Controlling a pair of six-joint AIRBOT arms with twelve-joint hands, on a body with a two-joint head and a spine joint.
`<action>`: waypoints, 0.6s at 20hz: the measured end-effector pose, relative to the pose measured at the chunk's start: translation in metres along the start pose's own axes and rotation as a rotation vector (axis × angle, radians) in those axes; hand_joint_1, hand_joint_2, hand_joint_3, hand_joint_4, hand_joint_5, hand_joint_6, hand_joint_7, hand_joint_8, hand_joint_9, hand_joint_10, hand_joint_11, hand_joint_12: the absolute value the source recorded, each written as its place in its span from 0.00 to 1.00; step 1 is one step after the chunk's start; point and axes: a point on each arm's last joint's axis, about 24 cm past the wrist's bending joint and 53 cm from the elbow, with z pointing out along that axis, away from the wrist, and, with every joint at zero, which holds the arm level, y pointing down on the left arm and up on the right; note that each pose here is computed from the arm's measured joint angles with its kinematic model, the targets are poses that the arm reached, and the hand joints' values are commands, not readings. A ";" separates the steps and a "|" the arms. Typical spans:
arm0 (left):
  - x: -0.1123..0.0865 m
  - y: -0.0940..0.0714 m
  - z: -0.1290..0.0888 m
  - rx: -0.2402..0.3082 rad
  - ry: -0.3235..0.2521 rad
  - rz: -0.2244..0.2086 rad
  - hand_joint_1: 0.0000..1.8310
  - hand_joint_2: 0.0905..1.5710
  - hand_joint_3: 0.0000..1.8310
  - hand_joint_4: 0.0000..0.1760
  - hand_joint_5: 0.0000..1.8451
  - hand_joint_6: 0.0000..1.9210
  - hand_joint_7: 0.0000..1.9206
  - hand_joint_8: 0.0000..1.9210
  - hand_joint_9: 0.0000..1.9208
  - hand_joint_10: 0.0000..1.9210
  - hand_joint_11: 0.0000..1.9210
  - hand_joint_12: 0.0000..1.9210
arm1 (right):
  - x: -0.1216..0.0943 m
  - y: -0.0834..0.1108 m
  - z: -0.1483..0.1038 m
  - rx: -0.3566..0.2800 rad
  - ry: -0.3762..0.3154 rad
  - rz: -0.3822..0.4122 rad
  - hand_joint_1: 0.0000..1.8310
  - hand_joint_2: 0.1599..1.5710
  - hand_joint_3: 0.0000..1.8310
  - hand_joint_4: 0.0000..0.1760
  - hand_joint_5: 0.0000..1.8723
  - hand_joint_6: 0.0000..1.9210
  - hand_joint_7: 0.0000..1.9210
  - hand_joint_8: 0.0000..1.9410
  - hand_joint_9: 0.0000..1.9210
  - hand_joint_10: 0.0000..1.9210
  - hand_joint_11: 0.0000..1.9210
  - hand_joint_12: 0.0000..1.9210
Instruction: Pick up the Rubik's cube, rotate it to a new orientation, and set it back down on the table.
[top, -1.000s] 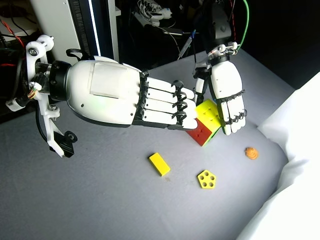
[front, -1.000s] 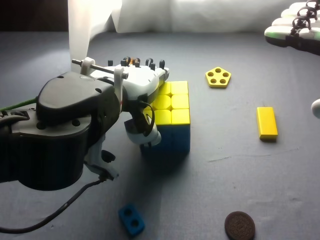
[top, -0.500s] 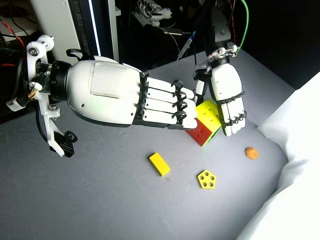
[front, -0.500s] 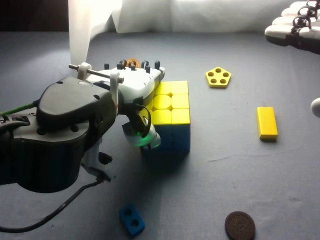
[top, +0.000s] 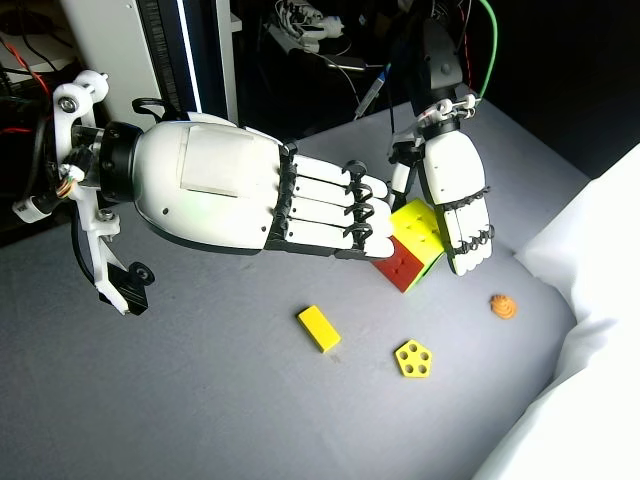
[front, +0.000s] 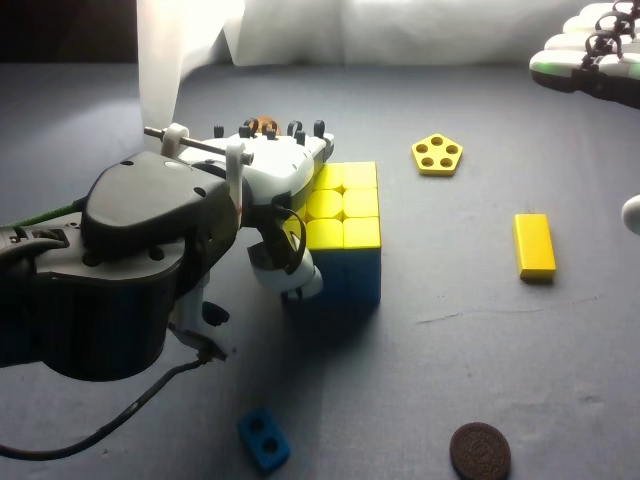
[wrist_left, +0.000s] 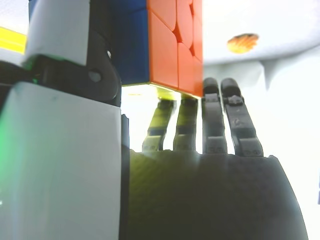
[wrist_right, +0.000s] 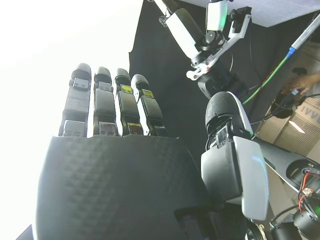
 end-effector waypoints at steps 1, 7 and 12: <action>0.000 0.000 0.000 0.000 0.000 0.000 0.56 0.65 0.00 0.00 0.00 0.00 0.00 0.00 0.00 0.00 0.00 0.00 | 0.000 0.000 0.000 0.001 0.000 0.000 0.00 0.79 0.00 0.00 0.00 0.00 0.00 0.00 0.00 0.00 0.00 0.00; -0.001 -0.001 0.000 0.001 0.000 -0.004 0.56 0.65 0.00 0.00 0.00 0.00 0.00 0.00 0.00 0.00 0.00 0.00 | -0.004 -0.008 0.000 0.035 -0.017 0.017 0.00 0.78 0.00 0.00 0.00 0.00 0.00 0.00 0.00 0.00 0.00 0.00; -0.002 -0.003 0.000 0.007 -0.008 0.007 0.59 0.63 0.00 0.00 0.22 0.04 0.17 0.29 0.13 0.39 0.00 0.60 | -0.004 -0.008 0.000 0.035 -0.017 0.017 0.00 0.78 0.00 0.00 0.00 0.00 0.00 0.00 0.00 0.00 0.00 0.00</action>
